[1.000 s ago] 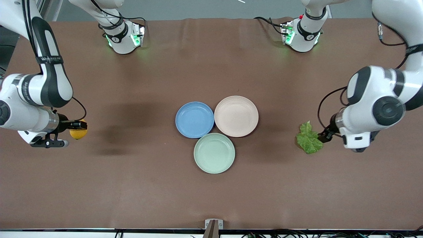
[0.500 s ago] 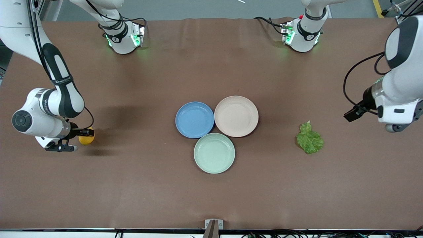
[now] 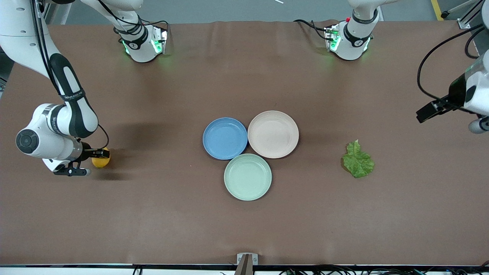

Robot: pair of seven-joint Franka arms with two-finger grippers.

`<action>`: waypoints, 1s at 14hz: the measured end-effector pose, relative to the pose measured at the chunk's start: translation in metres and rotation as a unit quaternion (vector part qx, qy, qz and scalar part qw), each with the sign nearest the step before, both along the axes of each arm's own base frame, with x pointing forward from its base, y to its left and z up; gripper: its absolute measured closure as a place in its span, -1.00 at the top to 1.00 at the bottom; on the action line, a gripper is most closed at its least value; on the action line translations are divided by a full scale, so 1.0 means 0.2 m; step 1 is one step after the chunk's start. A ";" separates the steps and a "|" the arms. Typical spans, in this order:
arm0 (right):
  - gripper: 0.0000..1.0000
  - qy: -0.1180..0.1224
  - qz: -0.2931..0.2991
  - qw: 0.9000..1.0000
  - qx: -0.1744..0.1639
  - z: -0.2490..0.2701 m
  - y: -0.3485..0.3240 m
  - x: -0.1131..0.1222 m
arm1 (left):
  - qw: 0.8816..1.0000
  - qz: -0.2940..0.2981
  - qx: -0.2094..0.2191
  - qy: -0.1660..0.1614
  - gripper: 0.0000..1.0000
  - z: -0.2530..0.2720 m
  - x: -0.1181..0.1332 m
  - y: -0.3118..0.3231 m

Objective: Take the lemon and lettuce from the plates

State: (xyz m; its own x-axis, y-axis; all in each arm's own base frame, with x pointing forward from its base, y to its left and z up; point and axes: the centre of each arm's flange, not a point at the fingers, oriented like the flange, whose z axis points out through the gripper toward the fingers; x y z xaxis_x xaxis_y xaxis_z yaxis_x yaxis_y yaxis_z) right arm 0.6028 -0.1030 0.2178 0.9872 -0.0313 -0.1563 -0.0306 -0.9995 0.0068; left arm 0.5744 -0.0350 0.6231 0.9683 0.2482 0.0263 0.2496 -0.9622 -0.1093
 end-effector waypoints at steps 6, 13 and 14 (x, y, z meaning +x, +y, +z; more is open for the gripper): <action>1.00 -0.003 0.009 1.000 -0.011 0.96 0.37 -0.02 | 0.998 -0.049 -0.038 0.016 1.00 0.04 -0.10 0.12; 1.00 -0.028 0.020 0.999 -0.019 1.85 0.61 -0.27 | 0.995 -0.078 -0.054 0.013 1.00 0.09 -0.27 0.13; 1.00 -0.035 0.019 0.999 -0.018 1.92 0.60 -0.27 | 0.995 -0.080 -0.054 0.011 1.00 0.10 -0.27 0.11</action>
State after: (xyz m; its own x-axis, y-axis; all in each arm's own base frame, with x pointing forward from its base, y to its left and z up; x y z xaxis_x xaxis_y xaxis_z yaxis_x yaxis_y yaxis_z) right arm 0.5481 0.0173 0.6024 0.9962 0.0025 -0.0865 0.0062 -0.9991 0.0428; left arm 0.5201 -0.0122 0.6437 0.9957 0.0914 -0.0146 0.0913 -0.9958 -0.0077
